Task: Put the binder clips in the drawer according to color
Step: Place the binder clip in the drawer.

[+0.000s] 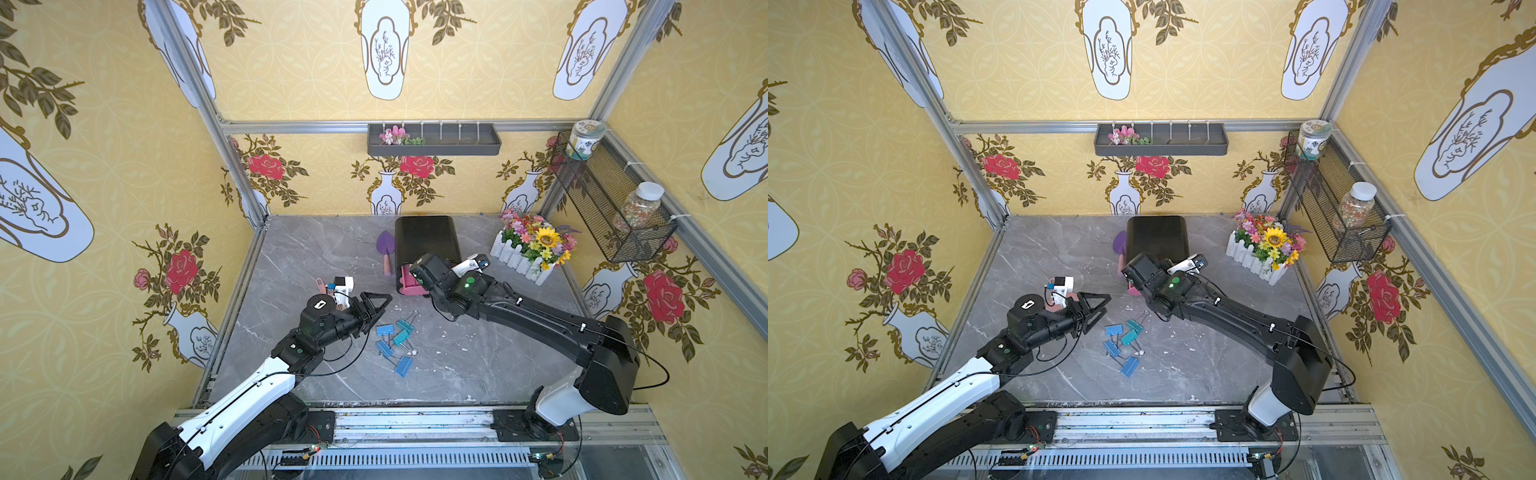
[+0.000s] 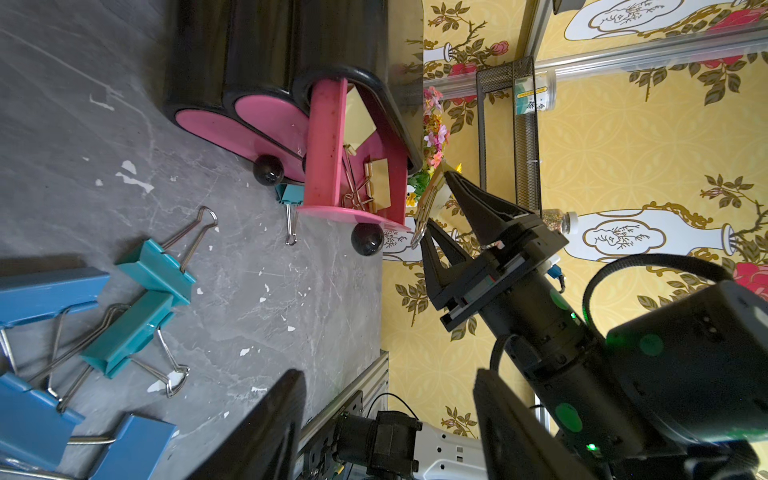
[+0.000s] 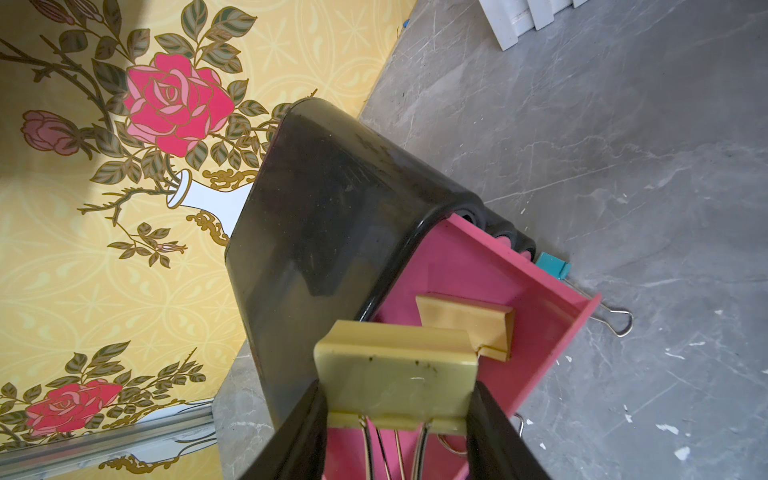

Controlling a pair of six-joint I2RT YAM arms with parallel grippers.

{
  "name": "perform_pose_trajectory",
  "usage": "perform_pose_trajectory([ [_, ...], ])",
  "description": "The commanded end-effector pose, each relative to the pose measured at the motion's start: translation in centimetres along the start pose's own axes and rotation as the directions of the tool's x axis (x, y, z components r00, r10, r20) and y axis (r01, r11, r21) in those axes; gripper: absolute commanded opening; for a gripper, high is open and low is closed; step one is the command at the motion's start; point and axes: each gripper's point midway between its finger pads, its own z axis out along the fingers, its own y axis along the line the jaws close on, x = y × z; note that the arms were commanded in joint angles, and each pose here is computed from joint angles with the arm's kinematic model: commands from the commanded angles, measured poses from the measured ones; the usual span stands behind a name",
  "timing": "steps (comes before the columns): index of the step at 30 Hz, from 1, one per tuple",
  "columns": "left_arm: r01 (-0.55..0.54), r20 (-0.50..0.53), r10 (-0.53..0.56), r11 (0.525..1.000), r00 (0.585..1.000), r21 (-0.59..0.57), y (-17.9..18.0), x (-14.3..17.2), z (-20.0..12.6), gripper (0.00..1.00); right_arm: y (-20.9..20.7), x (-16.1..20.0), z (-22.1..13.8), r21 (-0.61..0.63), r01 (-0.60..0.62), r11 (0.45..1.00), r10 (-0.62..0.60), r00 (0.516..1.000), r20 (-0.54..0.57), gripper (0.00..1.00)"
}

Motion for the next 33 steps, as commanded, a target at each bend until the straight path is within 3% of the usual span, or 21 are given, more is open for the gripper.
perform_pose_trajectory([
  [1,-0.014,-0.004,0.014,1.000,1.000,0.025,-0.4,0.1,0.0,0.70,0.5,-0.4,0.1,-0.014,-0.038,0.999,0.038,0.999,0.023,0.50],
  [13,-0.011,-0.002,0.011,1.000,1.000,0.022,-0.2,-0.1,-0.1,0.70,0.8,-0.6,0.9,-0.014,-0.073,0.997,0.073,0.997,0.028,0.51],
  [23,-0.009,0.000,0.009,1.000,1.000,0.021,-0.1,-0.3,-0.1,0.70,1.1,-0.5,1.1,-0.007,-0.070,0.998,0.070,0.997,0.023,0.73],
  [33,-0.008,0.004,0.008,1.000,1.000,0.022,-0.2,-0.4,-0.1,0.70,3.2,-1.3,0.1,-0.062,-0.005,0.998,0.007,1.000,0.025,0.77],
])
